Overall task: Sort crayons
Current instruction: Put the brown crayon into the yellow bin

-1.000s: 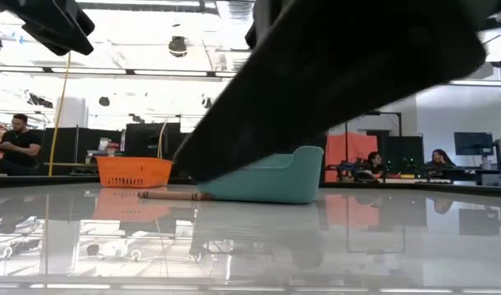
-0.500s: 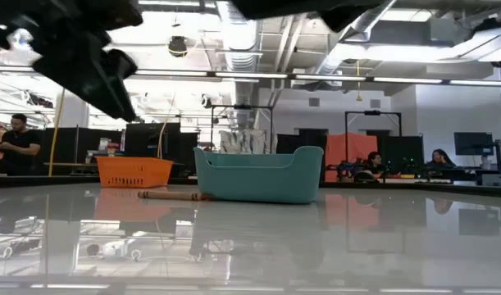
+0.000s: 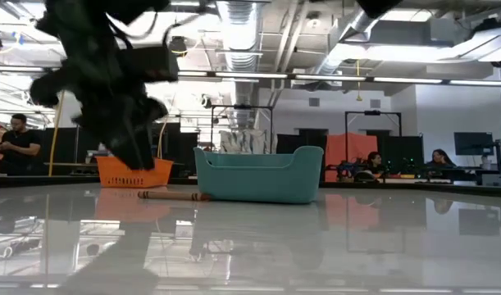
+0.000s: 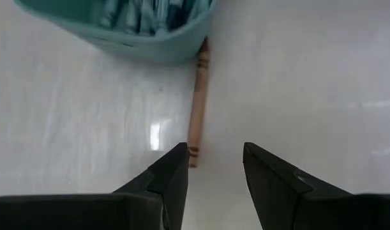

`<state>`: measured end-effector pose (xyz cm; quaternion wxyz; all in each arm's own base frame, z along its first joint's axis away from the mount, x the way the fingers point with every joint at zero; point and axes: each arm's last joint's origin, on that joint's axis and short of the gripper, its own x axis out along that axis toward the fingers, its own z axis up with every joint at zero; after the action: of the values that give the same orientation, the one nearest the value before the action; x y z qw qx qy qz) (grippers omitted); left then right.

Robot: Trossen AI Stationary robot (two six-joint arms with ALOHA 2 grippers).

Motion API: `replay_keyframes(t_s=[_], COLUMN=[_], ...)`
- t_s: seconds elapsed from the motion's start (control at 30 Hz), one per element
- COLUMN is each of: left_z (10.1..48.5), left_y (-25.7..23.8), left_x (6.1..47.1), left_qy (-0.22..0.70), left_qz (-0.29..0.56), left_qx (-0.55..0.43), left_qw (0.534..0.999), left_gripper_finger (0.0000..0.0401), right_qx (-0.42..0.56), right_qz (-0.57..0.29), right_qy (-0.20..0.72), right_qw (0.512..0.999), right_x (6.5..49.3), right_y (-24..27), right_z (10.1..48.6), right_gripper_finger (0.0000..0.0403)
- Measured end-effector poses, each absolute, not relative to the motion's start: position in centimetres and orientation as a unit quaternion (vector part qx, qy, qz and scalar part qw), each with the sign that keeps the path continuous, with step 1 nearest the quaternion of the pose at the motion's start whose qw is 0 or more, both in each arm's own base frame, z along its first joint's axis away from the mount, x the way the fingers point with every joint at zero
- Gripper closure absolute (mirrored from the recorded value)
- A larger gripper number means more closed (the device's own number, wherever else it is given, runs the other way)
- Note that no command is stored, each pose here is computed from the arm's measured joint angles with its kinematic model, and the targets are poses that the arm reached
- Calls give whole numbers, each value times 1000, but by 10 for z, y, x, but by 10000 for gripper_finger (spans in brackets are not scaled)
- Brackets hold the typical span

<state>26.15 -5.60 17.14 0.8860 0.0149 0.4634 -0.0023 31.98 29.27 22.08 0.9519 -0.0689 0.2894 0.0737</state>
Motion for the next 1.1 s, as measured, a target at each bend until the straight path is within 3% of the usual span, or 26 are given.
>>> replay_keyframes(t_s=[0.63, 0.73, 0.9, 1.1], left_z=[132, 133, 134, 134], left_y=[-44, -46, -55, -70], left_x=[282, 281, 279, 275], left_qy=[500, 498, 499, 502], left_qz=[-12, -19, -45, -65], left_qx=[-12, -16, -14, 0], left_qw=[866, 867, 866, 862], left_gripper_finger=[266, 294, 379, 391], right_qx=[-65, -65, -65, -65], right_qz=[65, 65, 65, 65], right_qy=[301, 301, 300, 301], right_qw=[949, 949, 949, 949], right_x=[309, 309, 309, 309], right_y=[300, 300, 300, 300], right_z=[218, 218, 218, 218], right_gripper_finger=[262, 262, 262, 262])
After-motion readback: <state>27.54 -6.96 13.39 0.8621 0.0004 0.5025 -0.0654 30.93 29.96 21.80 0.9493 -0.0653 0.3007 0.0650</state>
